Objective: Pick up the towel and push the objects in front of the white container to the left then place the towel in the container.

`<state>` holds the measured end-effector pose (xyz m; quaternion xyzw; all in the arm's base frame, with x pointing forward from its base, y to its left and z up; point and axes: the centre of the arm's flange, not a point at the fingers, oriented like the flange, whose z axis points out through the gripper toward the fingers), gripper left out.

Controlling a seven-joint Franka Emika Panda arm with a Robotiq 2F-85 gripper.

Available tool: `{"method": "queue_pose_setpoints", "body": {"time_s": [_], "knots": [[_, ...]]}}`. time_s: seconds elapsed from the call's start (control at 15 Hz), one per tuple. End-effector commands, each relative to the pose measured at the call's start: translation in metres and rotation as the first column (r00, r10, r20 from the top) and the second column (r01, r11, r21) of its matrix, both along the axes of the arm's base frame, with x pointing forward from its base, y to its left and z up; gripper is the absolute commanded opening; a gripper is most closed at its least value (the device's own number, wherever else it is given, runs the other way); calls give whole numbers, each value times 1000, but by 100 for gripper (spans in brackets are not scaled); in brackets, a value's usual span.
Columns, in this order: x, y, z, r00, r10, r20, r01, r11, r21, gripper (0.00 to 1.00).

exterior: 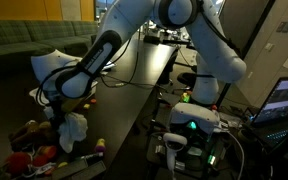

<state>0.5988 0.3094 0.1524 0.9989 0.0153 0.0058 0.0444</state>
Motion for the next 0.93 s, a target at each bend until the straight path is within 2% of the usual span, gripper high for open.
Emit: {"method": "queue_pose_setpoints", "body": {"time_s": [0.0,0.2,0.4,0.67,0.87], "knots": [[-21,-82,42,999,32,-22,-31,999,7,1],[-18,-146,43,999,-23,-40,22,999,-30,1],[-10,-210,25,992,-117,-42,113,988,-102,1],[8,-297,-12,974,-225,-1,220,953,-210,1],[22,-348,-40,959,-281,29,279,923,-264,1]]}}
